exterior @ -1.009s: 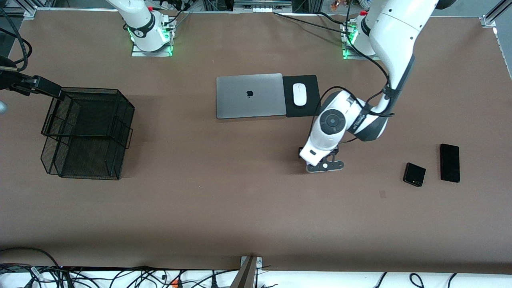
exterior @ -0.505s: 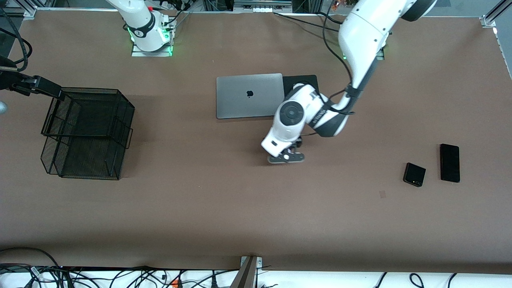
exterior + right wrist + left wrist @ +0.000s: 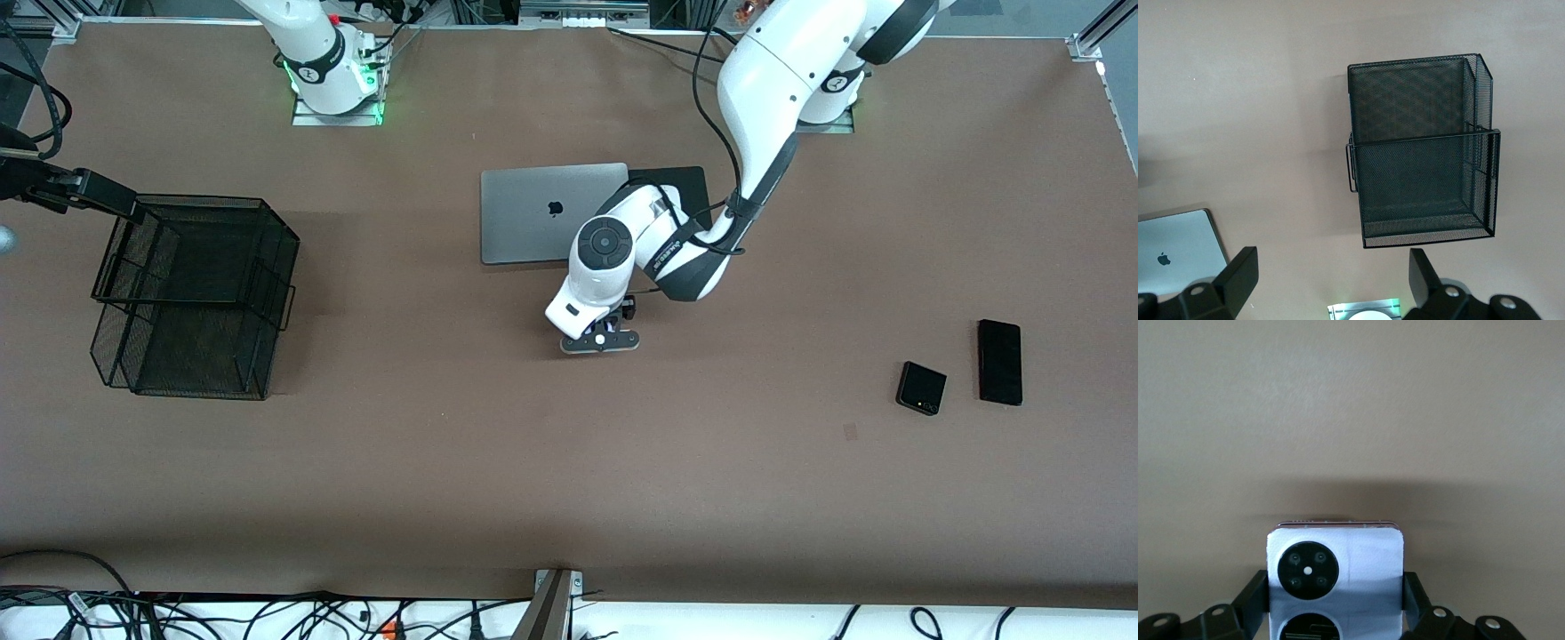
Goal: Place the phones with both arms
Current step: 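Carry the white phone to the table middle and set it down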
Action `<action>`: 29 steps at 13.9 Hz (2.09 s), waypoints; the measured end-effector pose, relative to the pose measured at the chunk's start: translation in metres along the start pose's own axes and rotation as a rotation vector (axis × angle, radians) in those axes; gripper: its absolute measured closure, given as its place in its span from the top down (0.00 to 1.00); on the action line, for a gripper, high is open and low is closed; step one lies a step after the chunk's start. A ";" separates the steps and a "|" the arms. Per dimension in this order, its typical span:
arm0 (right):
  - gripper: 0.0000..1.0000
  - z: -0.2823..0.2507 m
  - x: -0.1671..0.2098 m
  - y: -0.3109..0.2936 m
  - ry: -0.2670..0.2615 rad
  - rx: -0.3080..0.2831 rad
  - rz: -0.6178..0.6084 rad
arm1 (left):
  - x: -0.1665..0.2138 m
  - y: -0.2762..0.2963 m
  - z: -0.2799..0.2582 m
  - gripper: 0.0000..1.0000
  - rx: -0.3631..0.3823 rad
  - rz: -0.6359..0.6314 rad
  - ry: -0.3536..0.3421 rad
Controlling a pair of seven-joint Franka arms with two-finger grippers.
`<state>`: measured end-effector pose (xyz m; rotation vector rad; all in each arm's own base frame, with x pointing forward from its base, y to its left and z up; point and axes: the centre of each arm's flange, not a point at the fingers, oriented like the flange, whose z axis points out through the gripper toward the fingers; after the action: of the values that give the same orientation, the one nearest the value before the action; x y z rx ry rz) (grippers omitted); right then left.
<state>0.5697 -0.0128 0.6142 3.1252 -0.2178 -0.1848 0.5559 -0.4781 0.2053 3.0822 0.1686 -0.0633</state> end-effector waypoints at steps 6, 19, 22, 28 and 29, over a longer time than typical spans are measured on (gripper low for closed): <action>1.00 0.000 0.000 0.000 0.000 0.000 0.001 | 0.030 0.010 0.014 0.85 -0.022 -0.027 0.018; 1.00 0.001 0.001 0.002 -0.001 0.000 0.004 | 0.037 0.024 0.035 1.00 -0.020 -0.021 0.041; 1.00 0.001 0.001 0.002 -0.001 0.000 0.004 | 0.041 0.023 0.024 1.00 -0.006 -0.026 0.036; 1.00 0.001 0.001 0.002 -0.001 0.000 0.004 | 0.053 0.011 -0.034 1.00 0.047 0.006 0.012; 1.00 0.001 0.001 0.002 -0.001 0.000 0.004 | 0.060 0.003 -0.047 1.00 0.050 0.029 0.015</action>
<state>0.5699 -0.0149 0.6134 3.1244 -0.2241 -0.1871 0.6175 -0.4720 0.2502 3.1349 0.1245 -0.0431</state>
